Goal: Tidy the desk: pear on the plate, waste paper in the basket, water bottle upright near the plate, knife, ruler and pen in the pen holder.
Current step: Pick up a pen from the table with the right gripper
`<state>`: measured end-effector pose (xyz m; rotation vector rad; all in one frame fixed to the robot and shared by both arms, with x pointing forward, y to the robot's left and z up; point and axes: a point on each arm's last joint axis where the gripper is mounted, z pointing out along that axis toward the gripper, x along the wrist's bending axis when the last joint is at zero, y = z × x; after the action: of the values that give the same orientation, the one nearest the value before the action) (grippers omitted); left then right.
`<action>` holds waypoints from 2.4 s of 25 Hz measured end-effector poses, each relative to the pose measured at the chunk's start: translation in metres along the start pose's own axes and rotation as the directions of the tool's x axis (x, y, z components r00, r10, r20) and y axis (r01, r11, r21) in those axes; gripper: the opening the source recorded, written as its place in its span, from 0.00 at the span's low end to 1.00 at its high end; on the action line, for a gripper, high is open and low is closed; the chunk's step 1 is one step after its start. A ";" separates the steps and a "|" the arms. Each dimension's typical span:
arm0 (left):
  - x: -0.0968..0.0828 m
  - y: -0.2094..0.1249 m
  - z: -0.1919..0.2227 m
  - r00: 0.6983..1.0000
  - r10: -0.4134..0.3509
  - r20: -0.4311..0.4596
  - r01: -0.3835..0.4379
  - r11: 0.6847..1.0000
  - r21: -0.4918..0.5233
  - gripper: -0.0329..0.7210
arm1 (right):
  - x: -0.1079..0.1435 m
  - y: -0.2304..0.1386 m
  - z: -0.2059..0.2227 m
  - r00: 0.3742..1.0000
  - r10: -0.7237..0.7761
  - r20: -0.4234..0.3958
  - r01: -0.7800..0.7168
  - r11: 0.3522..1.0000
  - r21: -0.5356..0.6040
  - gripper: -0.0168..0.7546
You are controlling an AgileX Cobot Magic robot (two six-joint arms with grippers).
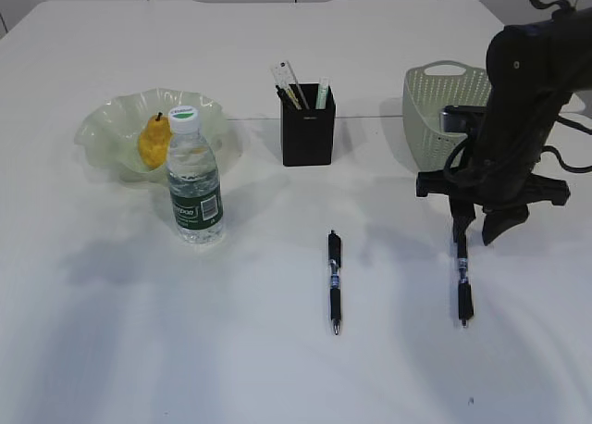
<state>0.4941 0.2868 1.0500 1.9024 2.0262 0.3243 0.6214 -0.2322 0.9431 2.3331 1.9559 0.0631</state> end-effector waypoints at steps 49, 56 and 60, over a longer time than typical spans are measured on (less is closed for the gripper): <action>0.000 0.000 0.000 1.000 0.001 -0.002 -0.001 1.000 0.005 0.73 | 0.151 -0.007 0.029 0.964 -0.256 -0.076 0.256 0.967 0.000 0.40; 0.000 0.000 0.000 1.000 0.001 -0.002 -0.001 1.000 0.005 0.73 | 0.152 -0.005 0.029 0.964 -0.253 -0.082 0.252 0.967 -0.023 0.40; 0.000 0.000 0.000 1.000 0.001 -0.001 -0.001 1.000 0.001 0.73 | 0.152 -0.004 0.029 0.963 -0.254 -0.084 0.253 0.967 -0.031 0.40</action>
<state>0.4940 0.2869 1.0499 1.9046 2.0269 0.3245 0.6471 -0.0829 0.9093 2.0802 2.2673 0.1672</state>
